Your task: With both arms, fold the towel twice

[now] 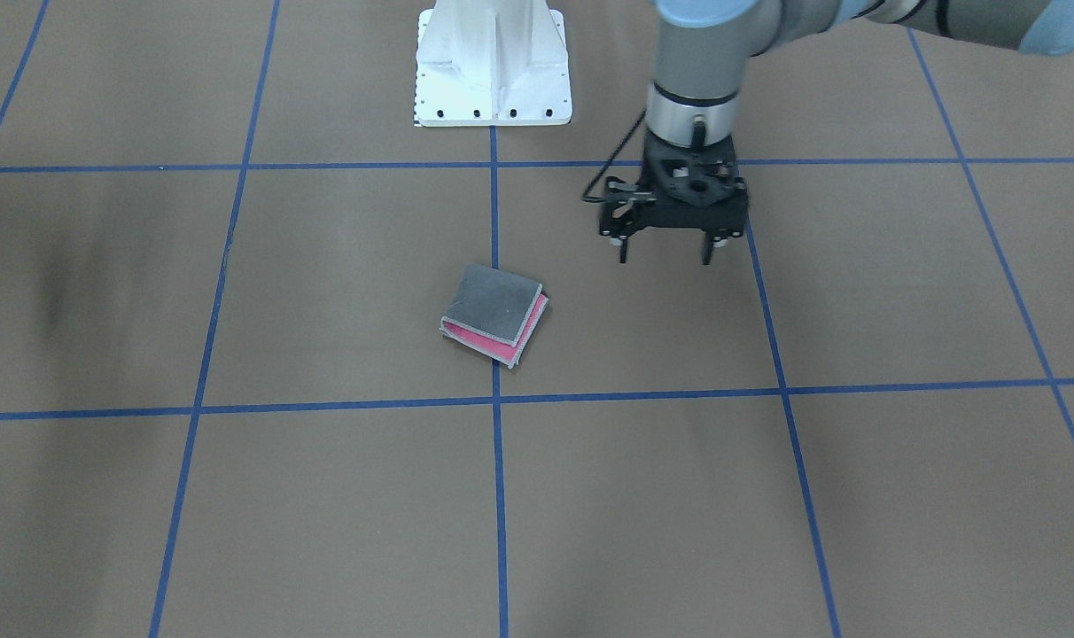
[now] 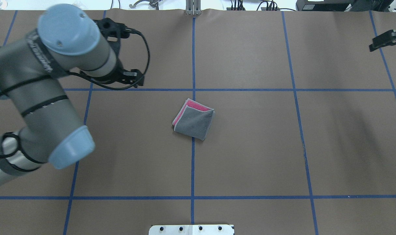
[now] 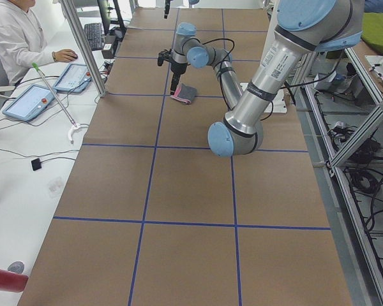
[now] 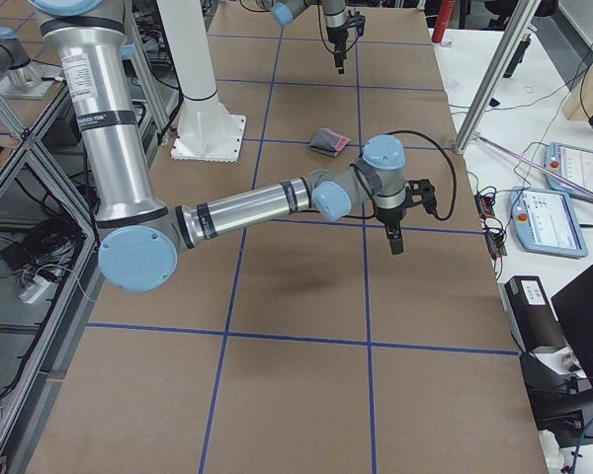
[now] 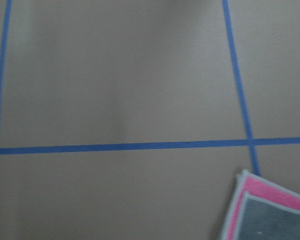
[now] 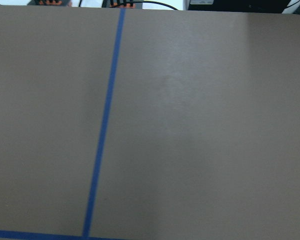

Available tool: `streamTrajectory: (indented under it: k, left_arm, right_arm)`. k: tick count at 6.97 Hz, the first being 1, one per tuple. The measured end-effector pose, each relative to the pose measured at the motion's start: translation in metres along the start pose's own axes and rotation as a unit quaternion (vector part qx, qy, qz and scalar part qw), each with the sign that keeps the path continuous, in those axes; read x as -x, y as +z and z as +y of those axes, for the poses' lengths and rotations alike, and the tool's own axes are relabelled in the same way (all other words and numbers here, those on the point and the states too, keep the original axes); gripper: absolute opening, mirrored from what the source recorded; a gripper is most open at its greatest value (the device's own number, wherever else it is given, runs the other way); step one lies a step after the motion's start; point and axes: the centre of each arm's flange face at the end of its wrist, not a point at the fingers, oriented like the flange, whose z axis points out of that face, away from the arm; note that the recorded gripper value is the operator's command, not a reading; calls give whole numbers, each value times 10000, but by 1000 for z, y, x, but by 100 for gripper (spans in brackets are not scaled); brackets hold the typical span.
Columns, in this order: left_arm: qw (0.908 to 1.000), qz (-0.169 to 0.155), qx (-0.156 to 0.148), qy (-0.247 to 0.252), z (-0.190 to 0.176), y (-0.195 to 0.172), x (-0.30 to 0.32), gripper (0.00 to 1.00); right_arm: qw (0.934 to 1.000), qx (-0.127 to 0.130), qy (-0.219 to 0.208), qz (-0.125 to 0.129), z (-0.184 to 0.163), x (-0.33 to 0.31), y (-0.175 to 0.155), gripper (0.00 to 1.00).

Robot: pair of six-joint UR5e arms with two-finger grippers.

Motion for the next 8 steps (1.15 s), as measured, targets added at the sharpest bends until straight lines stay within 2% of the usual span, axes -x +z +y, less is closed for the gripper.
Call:
streamTrajectory:
  k: [2,3,4,5,6,7,8]
  left_arm:
    - [9974,-249,274,613,-11,-12,162,100]
    - [9954,-269,444,806,-9,-18,241,100]
    - [9938,-156,656,889,-3,-20,318,100]
    - [9935,86,900,685,6,-12,398,100]
    - [9928,305,1138,226,21,6,469,100]
    - [9917,400,1211,-134,38,22,522,100]
    - [9930,422,1064,-276,58,27,561,100]
  right_arm:
    - [9995,228,-189,129,29,-136,-1,100]
    - [9991,344,-160,179,52,-186,1,100]
    - [9989,422,-70,204,75,-217,2,100]
    - [9987,463,35,219,87,-231,0,100]
    - [9984,496,158,231,84,-228,-9,100]
    - [9979,504,338,239,73,-213,-27,100]
    - [9971,495,521,243,64,-192,-46,100]
